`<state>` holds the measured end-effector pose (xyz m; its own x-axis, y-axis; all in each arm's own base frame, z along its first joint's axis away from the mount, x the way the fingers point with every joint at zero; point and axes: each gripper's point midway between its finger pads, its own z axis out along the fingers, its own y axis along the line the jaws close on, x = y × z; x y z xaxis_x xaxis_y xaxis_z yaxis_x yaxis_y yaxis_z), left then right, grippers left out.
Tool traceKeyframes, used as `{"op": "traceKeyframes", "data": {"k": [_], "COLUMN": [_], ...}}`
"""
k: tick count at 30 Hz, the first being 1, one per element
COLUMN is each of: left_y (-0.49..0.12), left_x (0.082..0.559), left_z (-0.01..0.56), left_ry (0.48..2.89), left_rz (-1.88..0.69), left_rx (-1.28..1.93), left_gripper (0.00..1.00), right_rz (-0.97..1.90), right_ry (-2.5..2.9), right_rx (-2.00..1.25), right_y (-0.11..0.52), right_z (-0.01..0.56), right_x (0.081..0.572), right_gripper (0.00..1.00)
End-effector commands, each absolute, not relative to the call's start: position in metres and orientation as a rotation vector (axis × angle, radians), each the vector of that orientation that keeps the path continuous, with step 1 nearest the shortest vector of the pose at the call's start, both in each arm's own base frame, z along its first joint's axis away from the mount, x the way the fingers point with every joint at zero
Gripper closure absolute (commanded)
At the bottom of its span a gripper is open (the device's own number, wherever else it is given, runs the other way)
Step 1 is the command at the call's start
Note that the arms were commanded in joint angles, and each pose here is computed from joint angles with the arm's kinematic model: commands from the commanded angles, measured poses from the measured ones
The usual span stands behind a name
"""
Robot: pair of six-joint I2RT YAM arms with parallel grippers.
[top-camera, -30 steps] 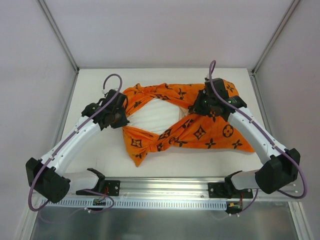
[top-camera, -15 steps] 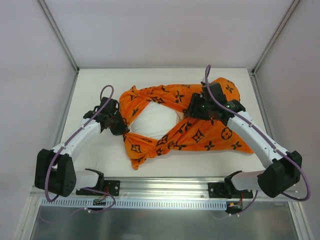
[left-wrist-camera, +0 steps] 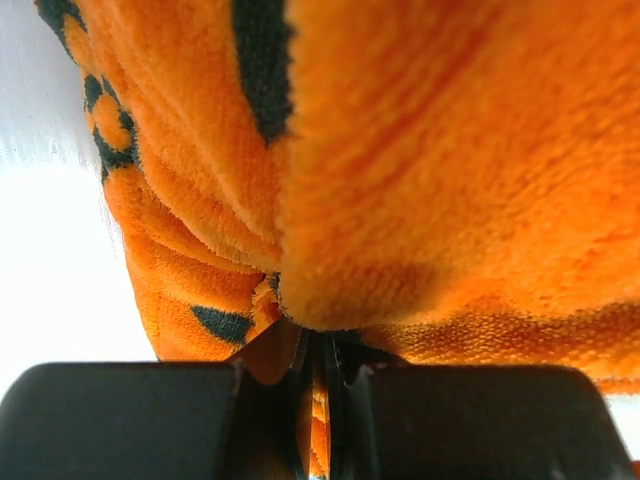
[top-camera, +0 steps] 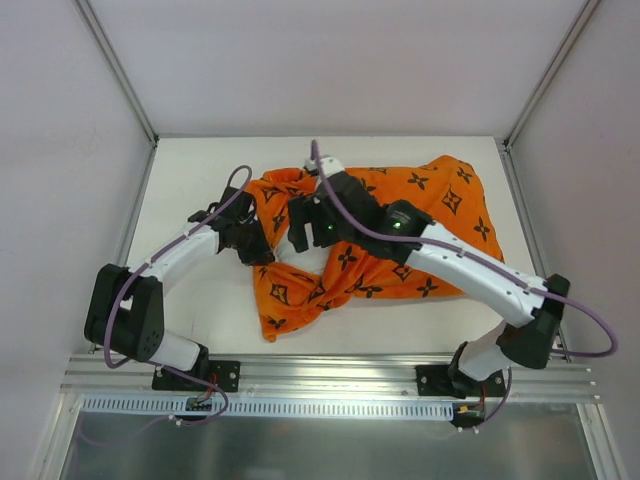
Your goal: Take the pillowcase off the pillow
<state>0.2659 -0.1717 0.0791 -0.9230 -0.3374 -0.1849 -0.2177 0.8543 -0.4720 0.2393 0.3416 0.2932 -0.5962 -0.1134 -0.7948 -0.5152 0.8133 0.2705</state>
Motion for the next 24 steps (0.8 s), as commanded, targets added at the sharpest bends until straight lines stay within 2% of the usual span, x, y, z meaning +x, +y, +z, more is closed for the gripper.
{"op": "traceKeyframes", "data": {"k": [1,4,10,11,18,21,24], "left_y": [-0.177,-0.171,-0.158,-0.158,-0.155,-0.152,-0.148], "left_x": [0.26,0.253,0.237,0.237,0.235,0.225,0.215], "left_z": [0.077,0.076,0.073,0.075,0.079,0.075,0.074], "left_ry": [2.781,2.777,2.762,2.756,2.734,2.737,2.726], "left_rz": [-0.685,-0.689,-0.706,-0.709,-0.73,-0.732,-0.735], "left_rx": [-0.363,-0.389,-0.432,-0.428,-0.432,-0.448,-0.46], "left_gripper": [1.0,1.0,1.0,1.0,1.0,1.0,1.0], "right_rz": [0.553,0.535,0.278,0.141,-0.092,-0.068,0.01], "right_ry": [2.216,2.245,2.394,2.418,2.493,2.562,2.608], "right_rx": [-0.59,-0.637,-0.695,-0.66,-0.466,-0.424,-0.407], "right_y": [0.371,0.385,0.389,0.38,0.366,0.368,0.374], "right_z": [0.265,0.256,0.195,0.177,0.121,0.103,0.1], "right_x": [0.226,0.222,0.234,0.241,0.263,0.269,0.272], "right_gripper": [0.16,0.17,0.06,0.01,0.01,0.12,0.49]}}
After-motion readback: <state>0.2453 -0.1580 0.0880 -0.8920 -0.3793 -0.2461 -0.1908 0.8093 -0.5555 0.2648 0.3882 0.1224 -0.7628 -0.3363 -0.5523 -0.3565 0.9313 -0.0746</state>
